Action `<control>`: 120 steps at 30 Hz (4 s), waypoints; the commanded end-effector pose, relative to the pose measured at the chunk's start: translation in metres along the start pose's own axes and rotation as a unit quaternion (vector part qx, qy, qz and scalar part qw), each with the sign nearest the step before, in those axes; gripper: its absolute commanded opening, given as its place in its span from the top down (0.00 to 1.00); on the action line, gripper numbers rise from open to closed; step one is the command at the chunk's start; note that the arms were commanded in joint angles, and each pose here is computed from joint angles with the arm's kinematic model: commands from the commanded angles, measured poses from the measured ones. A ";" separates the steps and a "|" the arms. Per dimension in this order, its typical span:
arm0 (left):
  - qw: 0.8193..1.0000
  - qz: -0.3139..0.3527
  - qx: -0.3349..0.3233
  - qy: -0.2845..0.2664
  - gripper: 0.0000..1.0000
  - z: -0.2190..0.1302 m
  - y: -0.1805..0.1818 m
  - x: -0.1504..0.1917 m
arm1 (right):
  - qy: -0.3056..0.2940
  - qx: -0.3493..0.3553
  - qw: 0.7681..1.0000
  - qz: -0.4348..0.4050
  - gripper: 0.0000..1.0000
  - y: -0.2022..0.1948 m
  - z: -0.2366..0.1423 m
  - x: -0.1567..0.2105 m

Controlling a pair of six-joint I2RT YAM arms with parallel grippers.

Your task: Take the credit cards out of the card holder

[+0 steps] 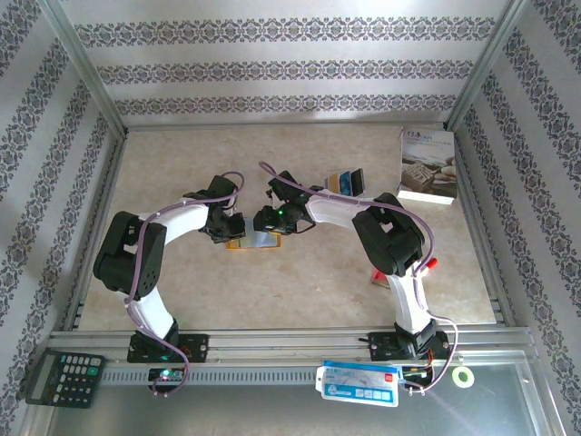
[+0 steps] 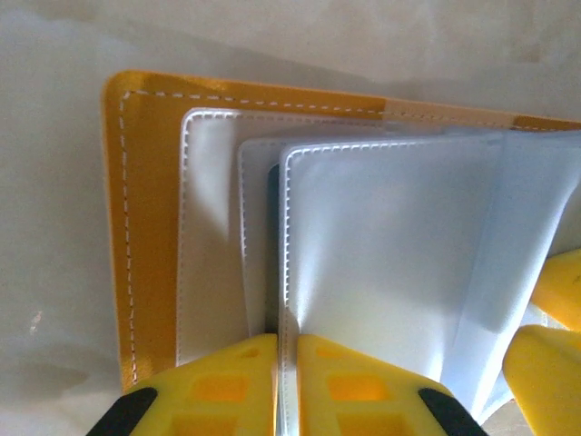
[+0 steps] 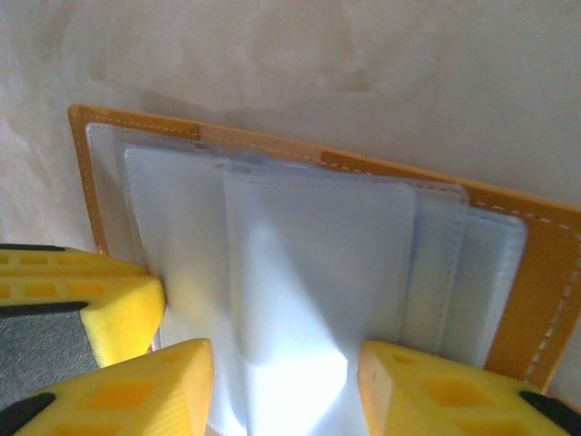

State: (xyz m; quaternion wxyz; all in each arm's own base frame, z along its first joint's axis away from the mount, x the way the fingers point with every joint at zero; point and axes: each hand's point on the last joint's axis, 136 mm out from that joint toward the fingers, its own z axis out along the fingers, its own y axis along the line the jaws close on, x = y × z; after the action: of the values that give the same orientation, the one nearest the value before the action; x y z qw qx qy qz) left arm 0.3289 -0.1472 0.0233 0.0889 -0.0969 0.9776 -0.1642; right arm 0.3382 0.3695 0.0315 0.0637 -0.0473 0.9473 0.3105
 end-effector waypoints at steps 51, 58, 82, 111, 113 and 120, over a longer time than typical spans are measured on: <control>0.990 -0.088 0.114 -0.014 0.72 -0.013 -0.006 0.014 | 0.025 0.274 0.960 -0.043 0.59 -0.082 0.027 0.036; 0.986 -0.102 0.128 -0.012 0.71 -0.006 -0.011 0.013 | 0.023 0.268 0.962 -0.042 0.60 -0.080 0.028 0.034; 0.955 -0.080 0.284 -0.040 0.75 -0.022 -0.067 -0.012 | -0.093 0.005 0.996 0.008 0.49 0.021 -0.061 -0.028; 0.951 -0.060 0.299 -0.050 0.48 -0.018 -0.105 -0.025 | -0.159 0.015 0.986 0.045 0.50 -0.018 -0.106 -0.022; 0.949 -0.072 0.299 -0.069 0.49 -0.029 -0.094 -0.031 | -0.154 0.003 0.987 0.039 0.51 -0.013 -0.102 -0.022; 0.954 -0.127 0.259 -0.087 0.59 -0.035 -0.036 -0.036 | -0.121 -0.039 0.991 0.030 0.55 0.010 -0.075 -0.016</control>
State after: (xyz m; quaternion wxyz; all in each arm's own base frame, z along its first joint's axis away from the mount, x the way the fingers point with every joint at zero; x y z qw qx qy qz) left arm 0.3709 -0.1808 0.0908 0.1877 -0.1850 0.8584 -0.4401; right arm 0.3488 0.3128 0.1037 0.1845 0.0266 0.9266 0.3266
